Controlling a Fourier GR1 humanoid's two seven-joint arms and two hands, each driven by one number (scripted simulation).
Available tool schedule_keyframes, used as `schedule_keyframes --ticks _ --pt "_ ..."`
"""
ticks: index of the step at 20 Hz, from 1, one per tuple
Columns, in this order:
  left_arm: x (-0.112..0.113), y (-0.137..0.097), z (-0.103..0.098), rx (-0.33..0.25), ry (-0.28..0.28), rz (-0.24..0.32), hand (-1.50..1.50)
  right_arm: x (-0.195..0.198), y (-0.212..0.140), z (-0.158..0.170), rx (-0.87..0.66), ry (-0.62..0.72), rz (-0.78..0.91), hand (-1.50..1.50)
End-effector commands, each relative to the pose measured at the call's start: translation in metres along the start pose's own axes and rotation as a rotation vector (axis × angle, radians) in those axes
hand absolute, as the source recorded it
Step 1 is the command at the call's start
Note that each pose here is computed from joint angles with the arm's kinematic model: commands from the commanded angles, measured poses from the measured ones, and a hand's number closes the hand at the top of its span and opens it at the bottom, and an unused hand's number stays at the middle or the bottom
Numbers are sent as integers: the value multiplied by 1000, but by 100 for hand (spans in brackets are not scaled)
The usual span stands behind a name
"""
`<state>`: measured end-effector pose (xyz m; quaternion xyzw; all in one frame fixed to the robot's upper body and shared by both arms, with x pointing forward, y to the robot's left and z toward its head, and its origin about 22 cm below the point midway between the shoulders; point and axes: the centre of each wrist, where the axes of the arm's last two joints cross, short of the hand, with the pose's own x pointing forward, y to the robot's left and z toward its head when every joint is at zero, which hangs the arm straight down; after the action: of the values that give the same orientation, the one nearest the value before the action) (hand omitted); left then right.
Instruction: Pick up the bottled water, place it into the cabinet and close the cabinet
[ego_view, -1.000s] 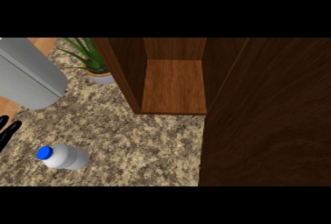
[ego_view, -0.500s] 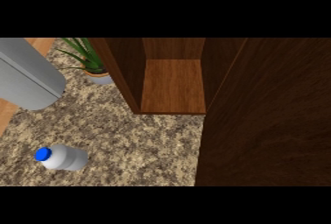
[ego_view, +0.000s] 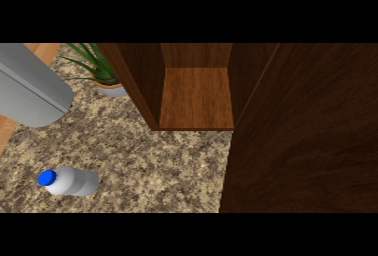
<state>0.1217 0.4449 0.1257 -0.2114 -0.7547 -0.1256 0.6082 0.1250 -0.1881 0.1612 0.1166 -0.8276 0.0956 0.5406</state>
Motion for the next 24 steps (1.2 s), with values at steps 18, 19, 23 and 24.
schedule_keyframes --ticks 18,19,23,24 --pt "-107 22 -28 66 189 -24 -150 21 17 -2 -2 -24 36 -150" --pt "-110 34 -34 45 195 -31 -150 11 20 -4 10 -9 28 -150" --pt "-137 33 -51 63 225 -25 -150 28 20 1 -25 -6 20 -150" --pt "-150 26 -40 55 247 -5 -150 37 13 5 0 -8 30 -150"
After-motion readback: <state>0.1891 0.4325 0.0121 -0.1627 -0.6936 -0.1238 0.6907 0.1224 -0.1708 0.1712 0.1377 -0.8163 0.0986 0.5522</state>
